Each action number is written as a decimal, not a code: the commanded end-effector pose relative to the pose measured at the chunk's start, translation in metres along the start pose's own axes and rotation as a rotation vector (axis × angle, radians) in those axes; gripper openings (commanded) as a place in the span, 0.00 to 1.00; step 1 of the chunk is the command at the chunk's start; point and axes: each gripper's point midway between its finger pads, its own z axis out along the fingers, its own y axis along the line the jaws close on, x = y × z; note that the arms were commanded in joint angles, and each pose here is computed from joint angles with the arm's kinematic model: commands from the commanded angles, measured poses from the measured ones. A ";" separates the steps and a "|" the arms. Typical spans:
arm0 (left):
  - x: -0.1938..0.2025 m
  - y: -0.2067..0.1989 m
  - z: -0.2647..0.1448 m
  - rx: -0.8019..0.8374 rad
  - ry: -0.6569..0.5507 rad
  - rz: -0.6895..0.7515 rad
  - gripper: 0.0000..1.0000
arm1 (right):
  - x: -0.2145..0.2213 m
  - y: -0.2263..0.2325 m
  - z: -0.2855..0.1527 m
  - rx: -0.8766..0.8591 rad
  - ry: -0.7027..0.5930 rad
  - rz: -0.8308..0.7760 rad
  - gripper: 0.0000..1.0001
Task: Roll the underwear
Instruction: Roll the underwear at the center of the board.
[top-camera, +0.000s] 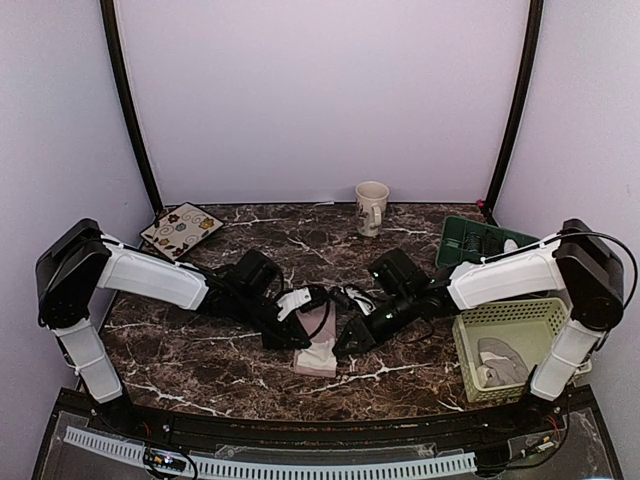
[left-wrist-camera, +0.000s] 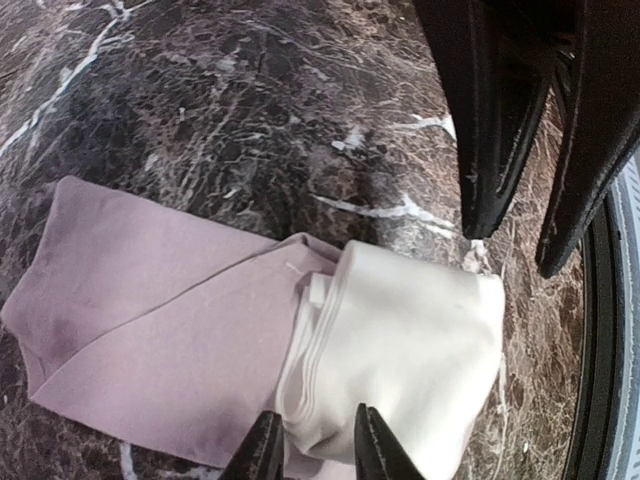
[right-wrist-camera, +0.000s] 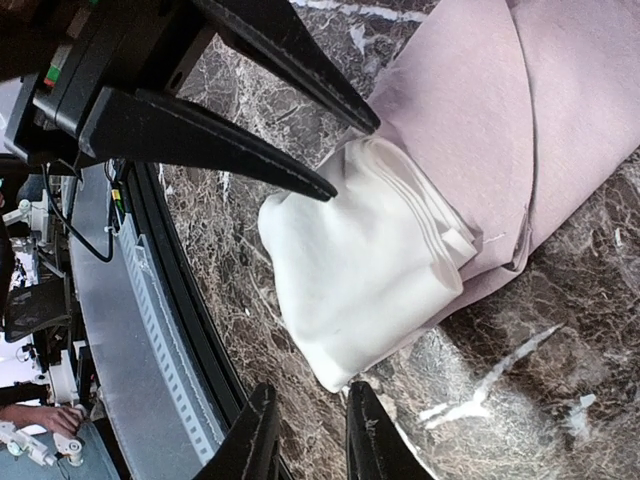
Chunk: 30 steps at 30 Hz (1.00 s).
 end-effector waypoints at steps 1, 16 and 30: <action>-0.010 0.017 -0.023 -0.123 -0.045 0.001 0.28 | -0.012 0.001 0.003 -0.013 -0.030 -0.014 0.23; -0.021 -0.034 -0.068 -0.112 -0.203 0.275 0.47 | -0.017 -0.024 0.049 -0.042 0.021 -0.026 0.19; -0.001 -0.047 -0.008 -0.153 -0.021 0.505 0.50 | -0.004 -0.030 0.052 -0.031 0.073 -0.018 0.18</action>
